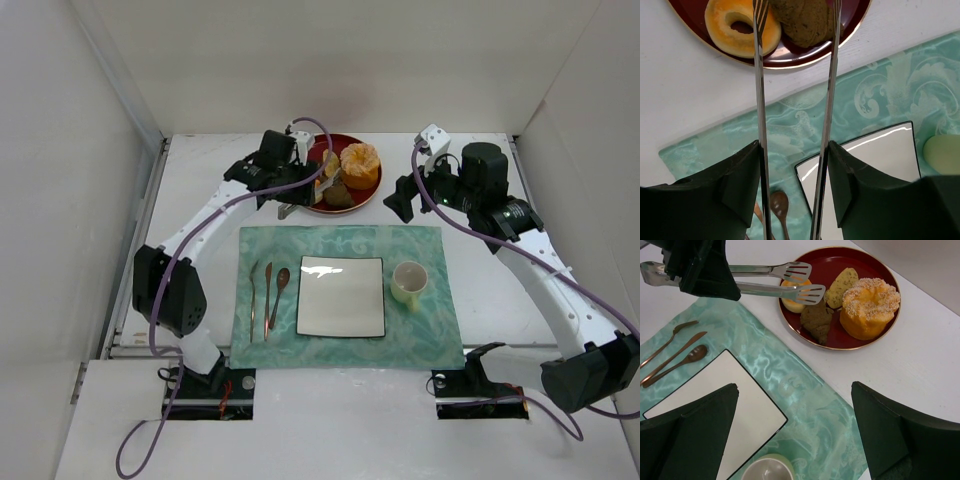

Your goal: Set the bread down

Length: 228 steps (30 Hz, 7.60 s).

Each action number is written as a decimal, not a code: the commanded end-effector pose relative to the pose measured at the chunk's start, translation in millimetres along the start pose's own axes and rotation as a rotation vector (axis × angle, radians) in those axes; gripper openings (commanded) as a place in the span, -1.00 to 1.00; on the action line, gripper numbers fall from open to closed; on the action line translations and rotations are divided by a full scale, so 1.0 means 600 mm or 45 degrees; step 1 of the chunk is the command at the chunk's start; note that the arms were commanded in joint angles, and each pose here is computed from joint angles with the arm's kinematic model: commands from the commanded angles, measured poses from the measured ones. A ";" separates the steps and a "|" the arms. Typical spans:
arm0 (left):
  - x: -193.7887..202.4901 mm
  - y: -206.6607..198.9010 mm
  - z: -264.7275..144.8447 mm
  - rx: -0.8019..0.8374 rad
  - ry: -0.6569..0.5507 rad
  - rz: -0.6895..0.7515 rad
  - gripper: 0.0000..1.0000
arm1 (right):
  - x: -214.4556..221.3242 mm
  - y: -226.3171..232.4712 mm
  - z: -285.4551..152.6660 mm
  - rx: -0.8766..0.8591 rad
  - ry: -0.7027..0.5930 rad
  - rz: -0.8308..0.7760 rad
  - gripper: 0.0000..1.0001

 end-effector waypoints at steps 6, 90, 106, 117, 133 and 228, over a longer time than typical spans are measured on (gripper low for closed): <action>-0.017 -0.005 -0.002 -0.078 0.000 0.059 -0.03 | -0.013 0.004 -0.005 -0.002 -0.059 -0.025 1.00; -0.023 0.125 0.046 -0.072 0.227 0.000 -0.11 | -0.013 0.004 -0.005 -0.002 -0.059 -0.025 1.00; -0.014 0.132 0.053 -0.071 0.281 -0.019 -0.11 | -0.016 0.007 -0.012 -0.001 -0.080 -0.034 1.00; -0.008 0.148 0.039 -0.047 0.265 -0.062 -0.16 | -0.016 0.007 -0.012 -0.001 -0.080 -0.034 1.00; 0.005 0.146 0.063 0.008 0.310 -0.079 -0.28 | -0.022 0.007 -0.016 0.011 -0.102 -0.043 1.00; 0.236 -0.170 -0.211 0.133 0.209 0.072 -0.09 | -0.022 -0.006 -0.017 0.099 -0.123 -0.047 1.00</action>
Point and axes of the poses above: each gripper's point midway between its finger pads, its own z axis out along the fingers, its own y axis along the line the jaws close on, x = y × z, the point moved 7 cm from there along -z, back along the fingers, and after that the axes turned 8 degrees about z, right-handed, at the moved point
